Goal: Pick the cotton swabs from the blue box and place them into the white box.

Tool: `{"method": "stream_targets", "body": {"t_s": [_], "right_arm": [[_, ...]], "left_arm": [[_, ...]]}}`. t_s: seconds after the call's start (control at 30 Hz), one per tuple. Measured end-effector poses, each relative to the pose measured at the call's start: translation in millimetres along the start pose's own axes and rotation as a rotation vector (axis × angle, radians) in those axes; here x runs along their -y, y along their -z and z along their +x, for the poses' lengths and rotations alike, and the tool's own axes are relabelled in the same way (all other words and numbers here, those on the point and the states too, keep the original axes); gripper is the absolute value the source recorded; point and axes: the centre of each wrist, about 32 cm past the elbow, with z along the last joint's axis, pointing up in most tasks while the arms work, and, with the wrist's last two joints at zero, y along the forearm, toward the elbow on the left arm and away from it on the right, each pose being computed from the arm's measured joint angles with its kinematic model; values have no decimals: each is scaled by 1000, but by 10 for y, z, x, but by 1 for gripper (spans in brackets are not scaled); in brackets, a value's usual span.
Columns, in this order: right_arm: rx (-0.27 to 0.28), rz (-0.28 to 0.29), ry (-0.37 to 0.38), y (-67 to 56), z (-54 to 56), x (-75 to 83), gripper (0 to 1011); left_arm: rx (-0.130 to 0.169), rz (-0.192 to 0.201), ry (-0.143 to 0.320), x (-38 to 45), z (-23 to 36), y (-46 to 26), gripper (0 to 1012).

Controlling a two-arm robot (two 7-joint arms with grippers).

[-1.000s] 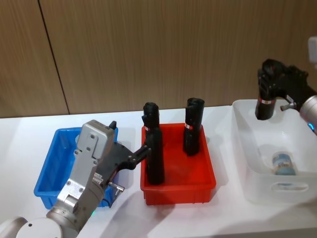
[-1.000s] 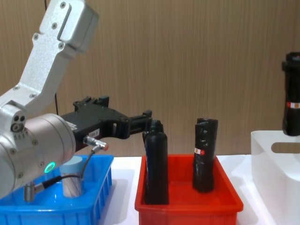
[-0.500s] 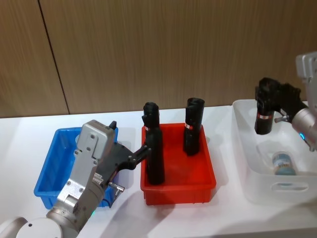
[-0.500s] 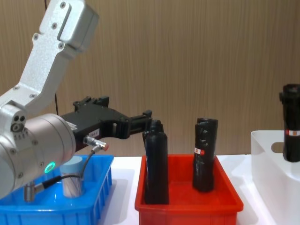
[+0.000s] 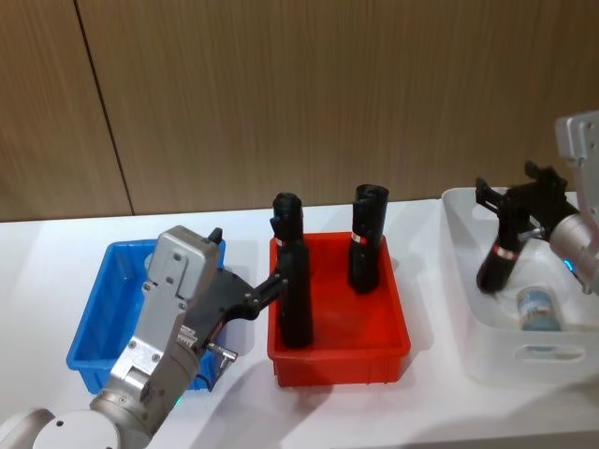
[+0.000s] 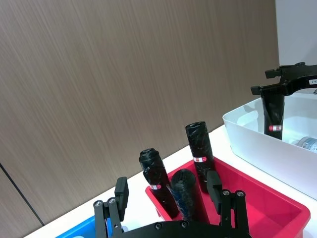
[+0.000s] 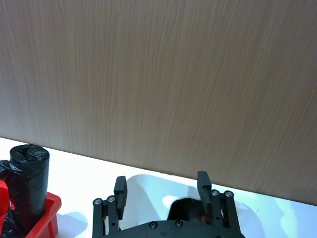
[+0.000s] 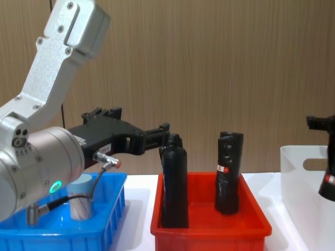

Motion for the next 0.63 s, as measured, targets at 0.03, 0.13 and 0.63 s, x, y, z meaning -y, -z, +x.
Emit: {"method": "stream_targets", "body": {"t_s": [0.03, 0.13, 0.63], "right_arm": [[0, 1, 0, 1, 1, 1, 905], [0, 1, 2, 17, 3, 11, 980], [-4, 5, 5, 41, 11, 40, 1002]], "left_arm": [[0, 0, 0, 0, 0, 0, 1004], [0, 0, 0, 0, 0, 0, 1004], [0, 0, 0, 0, 0, 0, 1004]]}}
